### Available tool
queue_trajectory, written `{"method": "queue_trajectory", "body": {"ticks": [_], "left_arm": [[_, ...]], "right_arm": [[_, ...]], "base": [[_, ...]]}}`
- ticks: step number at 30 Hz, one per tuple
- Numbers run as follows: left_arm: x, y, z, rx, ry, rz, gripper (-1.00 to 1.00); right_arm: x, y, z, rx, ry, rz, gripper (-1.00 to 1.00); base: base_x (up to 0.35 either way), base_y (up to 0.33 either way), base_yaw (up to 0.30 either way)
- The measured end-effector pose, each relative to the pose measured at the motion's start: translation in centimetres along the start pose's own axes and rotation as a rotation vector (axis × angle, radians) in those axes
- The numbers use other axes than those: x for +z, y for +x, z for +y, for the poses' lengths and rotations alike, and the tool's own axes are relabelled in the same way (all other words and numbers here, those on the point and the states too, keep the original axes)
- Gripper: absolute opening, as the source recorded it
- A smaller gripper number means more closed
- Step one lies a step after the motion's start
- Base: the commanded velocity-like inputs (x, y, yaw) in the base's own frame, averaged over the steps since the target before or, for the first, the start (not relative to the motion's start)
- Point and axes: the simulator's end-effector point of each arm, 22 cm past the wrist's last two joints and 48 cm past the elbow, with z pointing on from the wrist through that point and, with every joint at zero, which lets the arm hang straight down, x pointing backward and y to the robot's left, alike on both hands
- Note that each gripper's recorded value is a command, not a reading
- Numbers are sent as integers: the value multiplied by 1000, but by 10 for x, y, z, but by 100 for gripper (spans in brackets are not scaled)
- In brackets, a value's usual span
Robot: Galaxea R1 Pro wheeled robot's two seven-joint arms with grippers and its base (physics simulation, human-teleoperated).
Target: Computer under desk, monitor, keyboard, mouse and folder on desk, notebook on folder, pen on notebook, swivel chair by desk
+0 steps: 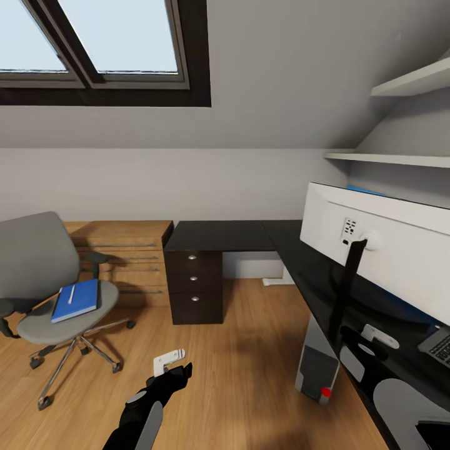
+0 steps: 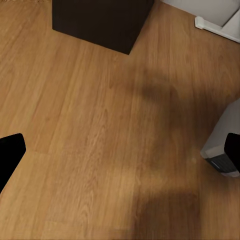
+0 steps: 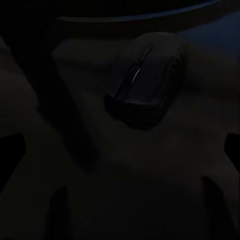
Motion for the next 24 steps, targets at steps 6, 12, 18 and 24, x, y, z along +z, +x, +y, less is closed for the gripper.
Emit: {"method": "queue_trajectory", "body": {"ticks": [6, 12, 18, 24], "left_arm": [[0, 0, 0, 0, 0, 1, 100], [0, 0, 0, 1, 0, 1, 100], [0, 0, 0, 0, 0, 2, 100], [0, 0, 0, 0, 0, 2, 100]], "right_arm": [[0, 1, 0, 0, 1, 3, 100], [2, 0, -4, -1, 8, 2, 100], [3, -1, -8, -2, 12, 2, 100], [4, 0, -13, -5, 21, 6, 100]], "base": [[28, 0, 0], [3, 0, 0], [0, 0, 0], [0, 0, 0]]}}
